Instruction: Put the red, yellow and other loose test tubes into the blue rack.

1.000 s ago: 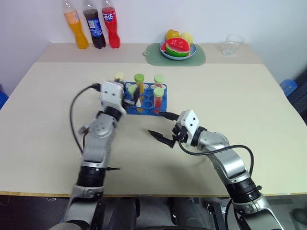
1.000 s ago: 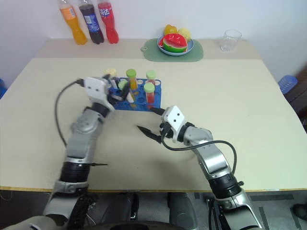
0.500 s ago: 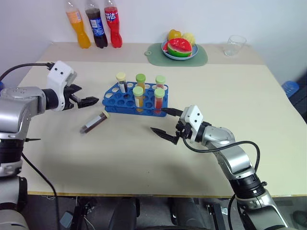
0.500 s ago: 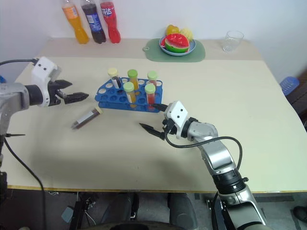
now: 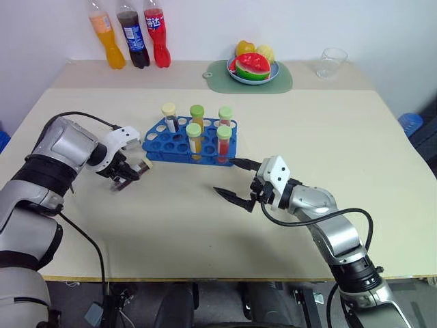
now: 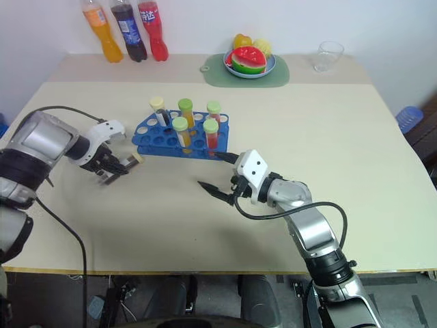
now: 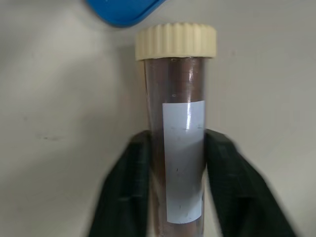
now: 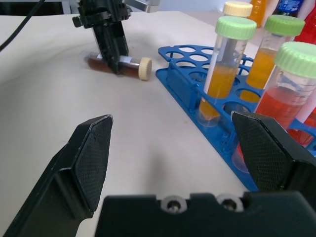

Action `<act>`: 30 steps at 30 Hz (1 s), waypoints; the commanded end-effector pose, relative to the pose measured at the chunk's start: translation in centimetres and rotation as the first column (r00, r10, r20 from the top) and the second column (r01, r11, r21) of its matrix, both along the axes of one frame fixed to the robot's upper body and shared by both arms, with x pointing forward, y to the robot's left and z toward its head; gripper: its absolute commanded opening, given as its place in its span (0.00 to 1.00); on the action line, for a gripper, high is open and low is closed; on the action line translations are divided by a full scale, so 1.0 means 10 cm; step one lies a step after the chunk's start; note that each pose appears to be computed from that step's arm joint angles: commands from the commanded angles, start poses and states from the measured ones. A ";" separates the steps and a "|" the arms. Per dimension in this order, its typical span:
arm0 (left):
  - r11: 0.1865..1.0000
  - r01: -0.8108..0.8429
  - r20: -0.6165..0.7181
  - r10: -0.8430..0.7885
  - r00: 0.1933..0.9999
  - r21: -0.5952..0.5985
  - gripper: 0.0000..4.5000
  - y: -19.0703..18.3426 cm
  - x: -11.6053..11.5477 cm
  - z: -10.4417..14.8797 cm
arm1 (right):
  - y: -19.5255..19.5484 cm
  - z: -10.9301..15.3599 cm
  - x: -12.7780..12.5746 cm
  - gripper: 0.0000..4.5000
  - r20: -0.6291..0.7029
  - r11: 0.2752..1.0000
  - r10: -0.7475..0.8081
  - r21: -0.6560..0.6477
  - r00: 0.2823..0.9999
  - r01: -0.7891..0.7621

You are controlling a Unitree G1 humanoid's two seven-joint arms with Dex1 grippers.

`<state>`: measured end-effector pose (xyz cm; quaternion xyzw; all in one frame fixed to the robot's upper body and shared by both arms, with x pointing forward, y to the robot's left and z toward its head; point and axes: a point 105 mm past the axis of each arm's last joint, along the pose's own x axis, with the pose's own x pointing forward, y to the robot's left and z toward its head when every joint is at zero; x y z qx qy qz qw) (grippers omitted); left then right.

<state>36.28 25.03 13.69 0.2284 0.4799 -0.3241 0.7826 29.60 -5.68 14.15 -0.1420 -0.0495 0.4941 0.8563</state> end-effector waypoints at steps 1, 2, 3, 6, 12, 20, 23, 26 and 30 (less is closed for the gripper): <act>0.998 0.020 0.030 -0.022 0.999 0.056 0.16 0.14 0.00 0.11 | -0.01 0.15 -0.04 0.95 0.055 1.000 -0.004 0.015 0.998 0.003; 0.998 0.019 0.030 -0.021 0.999 0.065 0.16 0.18 -0.01 0.11 | -0.01 0.15 -0.05 0.95 0.055 1.000 -0.005 0.015 0.998 0.004; 0.997 -0.010 0.058 0.006 0.998 0.072 0.16 0.28 -0.01 0.15 | -0.02 0.16 -0.05 0.95 0.054 1.000 -0.006 0.014 0.998 0.005; 0.993 -0.117 0.244 0.115 0.963 -0.007 0.16 0.48 0.10 0.37 | -0.04 0.14 -0.06 0.95 0.049 1.000 -0.004 0.007 0.999 0.003; 0.903 -0.170 0.612 0.397 0.684 -0.395 0.16 0.47 0.31 0.82 | -0.02 0.11 -0.07 0.95 0.035 1.000 0.017 0.005 0.999 -0.017; 0.733 0.112 0.742 0.663 0.102 -0.670 0.16 -0.29 -0.08 1.06 | 0.08 0.07 -0.06 0.95 0.018 0.997 0.073 0.000 0.997 -0.073; 0.763 0.133 0.774 0.630 0.064 -0.632 0.16 -0.71 -0.09 0.88 | 0.11 0.08 -0.04 0.95 0.020 0.996 0.086 -0.002 0.996 -0.086; 0.783 0.164 0.798 0.601 0.049 -0.600 0.16 -1.02 -0.06 0.77 | 0.13 0.09 -0.04 0.95 0.026 0.996 0.090 -0.003 0.996 -0.090; 0.797 0.109 0.804 0.592 0.045 -0.593 0.16 -1.03 0.00 0.60 | 0.10 0.09 -0.03 0.95 0.027 0.997 0.072 0.000 0.997 -0.072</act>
